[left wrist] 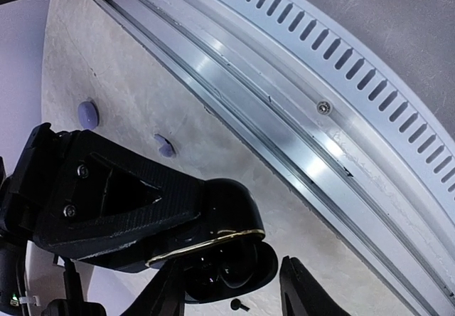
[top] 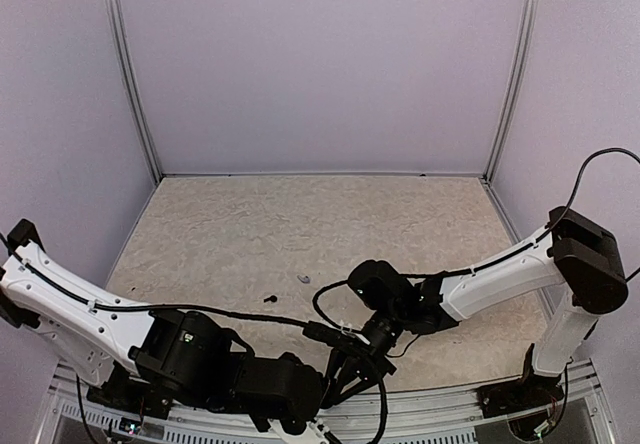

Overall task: Insert the wireless bluetooth earbuds into the charging case
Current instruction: Place the left earbud in the left side groove of the charging case.

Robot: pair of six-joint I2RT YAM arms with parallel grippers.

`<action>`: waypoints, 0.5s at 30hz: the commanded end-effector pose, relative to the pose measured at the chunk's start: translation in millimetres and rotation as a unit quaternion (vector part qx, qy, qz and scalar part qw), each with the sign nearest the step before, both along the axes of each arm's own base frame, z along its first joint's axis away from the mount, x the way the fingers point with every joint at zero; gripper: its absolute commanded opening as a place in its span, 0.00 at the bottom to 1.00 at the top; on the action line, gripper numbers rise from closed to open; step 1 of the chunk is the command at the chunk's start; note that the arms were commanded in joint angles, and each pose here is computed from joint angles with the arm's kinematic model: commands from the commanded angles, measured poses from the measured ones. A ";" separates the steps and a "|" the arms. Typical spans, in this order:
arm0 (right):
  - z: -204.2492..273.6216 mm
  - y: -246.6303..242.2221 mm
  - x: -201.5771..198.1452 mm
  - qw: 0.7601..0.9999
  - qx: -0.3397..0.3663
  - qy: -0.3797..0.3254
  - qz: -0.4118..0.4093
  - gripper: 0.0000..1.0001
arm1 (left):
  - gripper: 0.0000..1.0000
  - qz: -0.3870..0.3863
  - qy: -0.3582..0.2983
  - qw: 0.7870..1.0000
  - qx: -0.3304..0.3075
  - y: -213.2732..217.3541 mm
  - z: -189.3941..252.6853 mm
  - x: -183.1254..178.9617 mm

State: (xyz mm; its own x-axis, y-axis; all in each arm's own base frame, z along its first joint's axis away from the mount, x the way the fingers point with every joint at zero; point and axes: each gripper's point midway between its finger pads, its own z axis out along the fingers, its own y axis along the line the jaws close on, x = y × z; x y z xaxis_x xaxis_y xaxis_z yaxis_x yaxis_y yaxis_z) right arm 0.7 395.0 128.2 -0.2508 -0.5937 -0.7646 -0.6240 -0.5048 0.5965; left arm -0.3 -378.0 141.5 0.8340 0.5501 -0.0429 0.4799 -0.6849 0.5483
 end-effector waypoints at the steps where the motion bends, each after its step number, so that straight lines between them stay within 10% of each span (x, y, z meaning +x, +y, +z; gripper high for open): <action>1: 15.3 5.4 -3.7 0.999 0.041 -0.019 0.012 0.00 | 0.47 0.008 -0.003 0.999 -0.043 -17.8 25.3 -0.6; 15: 25.5 4.0 25.5 0.997 0.062 -0.030 -0.041 0.00 | 0.56 0.028 0.047 0.986 -0.160 -22.8 86.6 -10.2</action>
State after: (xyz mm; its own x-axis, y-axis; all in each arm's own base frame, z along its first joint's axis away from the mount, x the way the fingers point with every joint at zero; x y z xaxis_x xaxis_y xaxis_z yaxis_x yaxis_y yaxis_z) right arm 12.9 399.0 136.4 -0.2488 -0.5385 -0.8050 -0.6560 -0.5178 0.5491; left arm -5.9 -392.5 192.7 0.8185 0.5508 -0.1633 0.5136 -0.5741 0.6377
